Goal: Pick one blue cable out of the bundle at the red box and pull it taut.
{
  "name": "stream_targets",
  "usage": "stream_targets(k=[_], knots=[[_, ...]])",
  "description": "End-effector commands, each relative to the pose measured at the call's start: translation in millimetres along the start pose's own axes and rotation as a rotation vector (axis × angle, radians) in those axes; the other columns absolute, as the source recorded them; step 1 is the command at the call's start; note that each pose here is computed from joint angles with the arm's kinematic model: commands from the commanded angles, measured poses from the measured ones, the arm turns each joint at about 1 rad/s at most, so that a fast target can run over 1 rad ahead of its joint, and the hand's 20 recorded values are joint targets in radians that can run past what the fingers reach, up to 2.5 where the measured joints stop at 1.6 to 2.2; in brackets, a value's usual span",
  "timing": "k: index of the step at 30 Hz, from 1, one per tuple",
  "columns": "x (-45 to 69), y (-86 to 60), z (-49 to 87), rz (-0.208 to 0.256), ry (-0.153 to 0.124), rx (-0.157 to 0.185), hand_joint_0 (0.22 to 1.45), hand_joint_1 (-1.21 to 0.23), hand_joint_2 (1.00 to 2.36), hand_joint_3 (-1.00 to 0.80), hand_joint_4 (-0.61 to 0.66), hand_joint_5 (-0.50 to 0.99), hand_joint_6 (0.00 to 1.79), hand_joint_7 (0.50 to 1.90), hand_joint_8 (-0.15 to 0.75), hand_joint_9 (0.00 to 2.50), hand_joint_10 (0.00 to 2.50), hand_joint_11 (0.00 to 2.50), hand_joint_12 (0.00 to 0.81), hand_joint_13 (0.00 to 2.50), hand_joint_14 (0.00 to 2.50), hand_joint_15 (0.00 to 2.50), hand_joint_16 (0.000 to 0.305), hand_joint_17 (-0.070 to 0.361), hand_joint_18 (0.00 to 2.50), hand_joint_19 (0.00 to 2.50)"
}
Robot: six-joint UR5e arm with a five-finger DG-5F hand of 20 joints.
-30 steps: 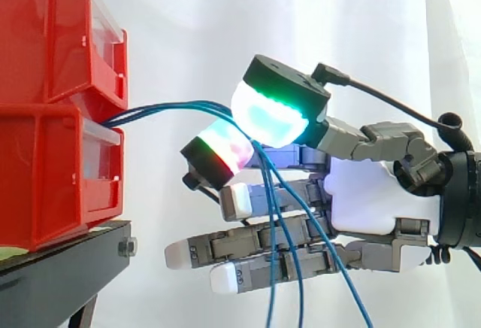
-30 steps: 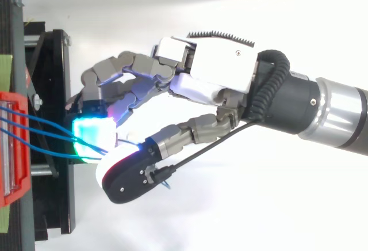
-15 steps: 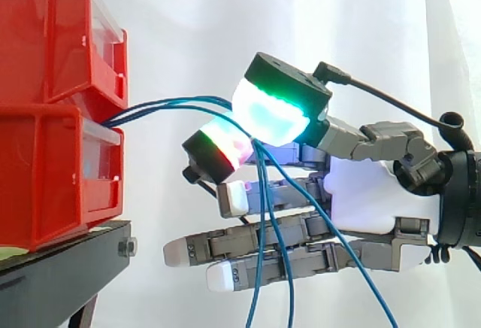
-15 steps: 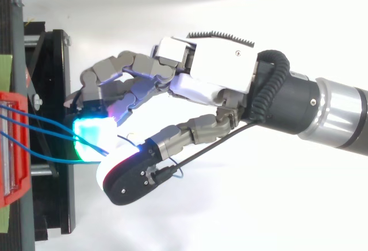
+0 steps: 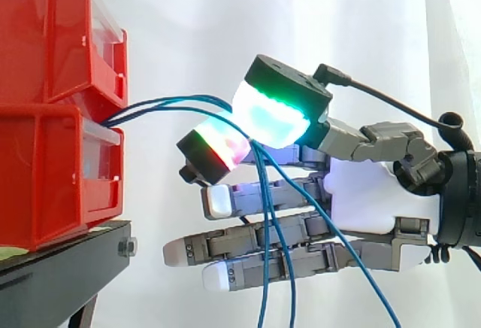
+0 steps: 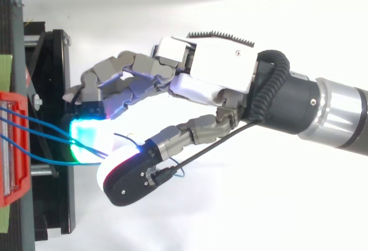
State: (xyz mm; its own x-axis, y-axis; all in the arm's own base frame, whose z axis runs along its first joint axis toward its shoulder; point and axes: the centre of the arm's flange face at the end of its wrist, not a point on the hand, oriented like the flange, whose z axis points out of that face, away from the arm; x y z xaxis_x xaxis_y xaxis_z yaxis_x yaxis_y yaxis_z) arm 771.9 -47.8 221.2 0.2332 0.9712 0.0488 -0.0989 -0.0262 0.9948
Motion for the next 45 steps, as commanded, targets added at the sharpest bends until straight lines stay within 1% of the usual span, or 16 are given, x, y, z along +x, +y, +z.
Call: stream_targets(k=[1, 4, 9, 16, 22, 24, 25, 27, 29, 30, 33, 35, 36, 40, 42, 45], knots=[[-0.2, -0.5, -0.3, 0.0, -0.001, 0.001, 0.84, -0.96, 1.0, -0.5, -0.15, -0.21, 0.89, 1.05, 0.12, 0.75, 0.01, 0.85, 0.265, 0.29, 0.0, 0.12, 0.037, 0.083, 0.43, 0.22], [-0.2, -0.5, -0.3, 0.0, -0.001, 0.001, 0.83, -0.96, 1.0, -0.5, -0.15, -0.21, 0.89, 1.05, 0.12, 0.75, 0.02, 0.84, 0.264, 0.29, 0.0, 0.12, 0.037, 0.083, 0.44, 0.21], [-0.1, 0.1, 0.1, 0.0, -0.001, 0.0, 0.77, -1.02, 1.0, -0.5, -0.13, -0.22, 0.89, 1.05, 0.126, 0.72, 0.02, 0.85, 0.265, 0.27, 0.0, 0.1, 0.037, 0.084, 0.44, 0.19], [0.1, 0.1, 0.1, 0.0, 0.001, 0.0, 0.75, -1.05, 1.0, -0.5, -0.12, -0.22, 0.89, 1.03, 0.131, 0.71, 0.01, 0.85, 0.266, 0.26, 0.0, 0.11, 0.038, 0.084, 0.43, 0.19], [0.1, 0.1, 0.1, 0.0, 0.001, 0.0, 0.67, -1.05, 1.0, -0.5, -0.1, -0.22, 0.89, 1.01, 0.142, 0.71, 0.02, 0.86, 0.265, 0.25, 0.0, 0.12, 0.038, 0.085, 0.42, 0.22], [0.1, 1.3, 0.1, 0.001, 0.001, -0.002, 0.62, -1.03, 1.0, -0.5, -0.09, -0.22, 0.88, 1.02, 0.147, 0.72, 0.01, 0.86, 0.266, 0.25, 0.01, 0.13, 0.038, 0.086, 0.41, 0.24], [0.1, 0.1, 0.1, 0.0, 0.001, 0.0, 0.62, -1.03, 1.0, -0.5, -0.08, -0.22, 0.88, 1.02, 0.149, 0.72, 0.02, 0.86, 0.267, 0.25, 0.0, 0.13, 0.038, 0.086, 0.41, 0.24], [0.1, 0.1, 0.1, 0.0, 0.001, 0.0, 0.56, -0.98, 1.0, -0.5, -0.06, -0.22, 0.88, 1.01, 0.165, 0.74, 0.02, 0.86, 0.273, 0.26, 0.0, 0.14, 0.039, 0.089, 0.41, 0.26], [0.1, 0.1, 0.1, 0.0, 0.001, 0.0, 0.54, -0.95, 1.0, -0.5, -0.05, -0.21, 0.88, 1.0, 0.178, 0.76, 0.02, 0.87, 0.281, 0.27, 0.01, 0.15, 0.04, 0.091, 0.41, 0.27], [0.1, 0.1, 0.1, 0.0, 0.001, 0.0, 0.52, -0.9, 1.0, -0.5, -0.04, -0.21, 0.88, 1.0, 0.188, 0.77, 0.01, 0.87, 0.288, 0.27, 0.01, 0.15, 0.041, 0.093, 0.42, 0.28], [0.1, 0.1, 0.1, 0.0, 0.001, 0.0, 0.5, -0.86, 1.0, -0.5, -0.03, -0.21, 0.87, 0.97, 0.205, 0.79, 0.01, 0.88, 0.299, 0.29, 0.01, 0.16, 0.043, 0.096, 0.43, 0.29], [0.1, 0.1, 0.1, 0.0, 0.001, 0.0, 0.5, -0.86, 1.0, -0.5, -0.03, -0.21, 0.87, 0.97, 0.206, 0.8, 0.01, 0.87, 0.3, 0.29, 0.01, 0.16, 0.043, 0.097, 0.43, 0.3], [0.1, 0.1, 0.1, 0.0, 0.001, 0.0, 0.49, -0.81, 1.0, -0.5, -0.03, -0.2, 0.87, 0.99, 0.22, 0.83, 0.01, 0.88, 0.303, 0.31, 0.01, 0.17, 0.044, 0.098, 0.44, 0.31], [-0.1, -0.5, -0.3, 0.0, 0.001, 0.001, 0.51, -0.78, 1.0, -0.5, -0.03, -0.2, 0.86, 1.0, 0.218, 0.83, 0.01, 0.9, 0.3, 0.32, 0.01, 0.18, 0.043, 0.096, 0.45, 0.32], [0.1, 0.1, 0.1, 0.0, 0.001, 0.0, 0.57, -0.74, 1.0, -0.5, -0.04, -0.19, 0.86, 1.05, 0.212, 0.85, 0.02, 0.91, 0.288, 0.33, 0.01, 0.18, 0.04, 0.09, 0.45, 0.35], [-0.1, -0.5, -0.3, 0.0, 0.001, 0.001, 0.62, -0.72, 1.0, -0.48, -0.05, -0.19, 0.86, 1.06, 0.211, 0.87, 0.02, 0.91, 0.285, 0.34, 0.01, 0.19, 0.039, 0.088, 0.45, 0.36]])
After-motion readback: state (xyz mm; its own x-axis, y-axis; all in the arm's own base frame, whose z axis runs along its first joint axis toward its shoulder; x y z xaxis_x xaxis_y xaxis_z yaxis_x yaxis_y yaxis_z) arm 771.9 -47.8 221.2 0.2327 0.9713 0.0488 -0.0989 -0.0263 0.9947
